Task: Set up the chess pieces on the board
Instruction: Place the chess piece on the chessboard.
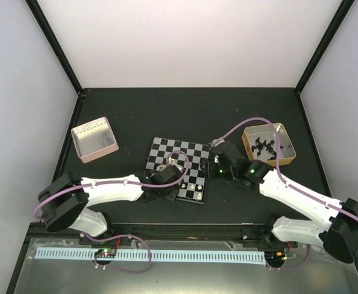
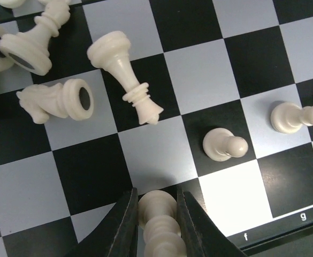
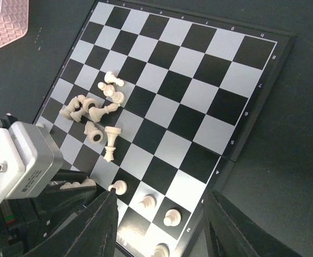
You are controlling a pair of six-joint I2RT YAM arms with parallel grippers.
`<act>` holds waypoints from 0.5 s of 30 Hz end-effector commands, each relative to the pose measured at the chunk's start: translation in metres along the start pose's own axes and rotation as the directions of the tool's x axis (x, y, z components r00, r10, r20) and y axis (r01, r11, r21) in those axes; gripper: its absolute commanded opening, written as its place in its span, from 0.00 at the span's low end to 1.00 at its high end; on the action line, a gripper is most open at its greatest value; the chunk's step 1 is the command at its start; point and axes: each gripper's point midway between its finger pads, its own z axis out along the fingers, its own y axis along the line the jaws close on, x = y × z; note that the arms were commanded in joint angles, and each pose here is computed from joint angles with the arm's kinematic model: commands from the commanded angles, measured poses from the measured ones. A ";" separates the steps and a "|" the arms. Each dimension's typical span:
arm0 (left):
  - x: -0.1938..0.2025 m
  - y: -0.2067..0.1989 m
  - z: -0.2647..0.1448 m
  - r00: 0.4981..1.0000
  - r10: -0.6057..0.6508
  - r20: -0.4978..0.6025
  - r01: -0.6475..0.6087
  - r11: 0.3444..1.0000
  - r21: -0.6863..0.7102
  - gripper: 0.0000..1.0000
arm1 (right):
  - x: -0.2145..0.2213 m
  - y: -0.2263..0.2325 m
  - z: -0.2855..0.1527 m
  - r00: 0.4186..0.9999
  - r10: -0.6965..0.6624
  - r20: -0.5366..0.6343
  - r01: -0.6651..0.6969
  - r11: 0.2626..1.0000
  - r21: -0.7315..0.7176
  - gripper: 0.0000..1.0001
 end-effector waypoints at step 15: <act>0.005 -0.015 -0.007 0.999 0.019 -0.048 -0.015 0.996 0.091 0.17 | -0.010 -0.002 0.000 0.999 -0.015 0.042 0.014 1.000 0.013 0.44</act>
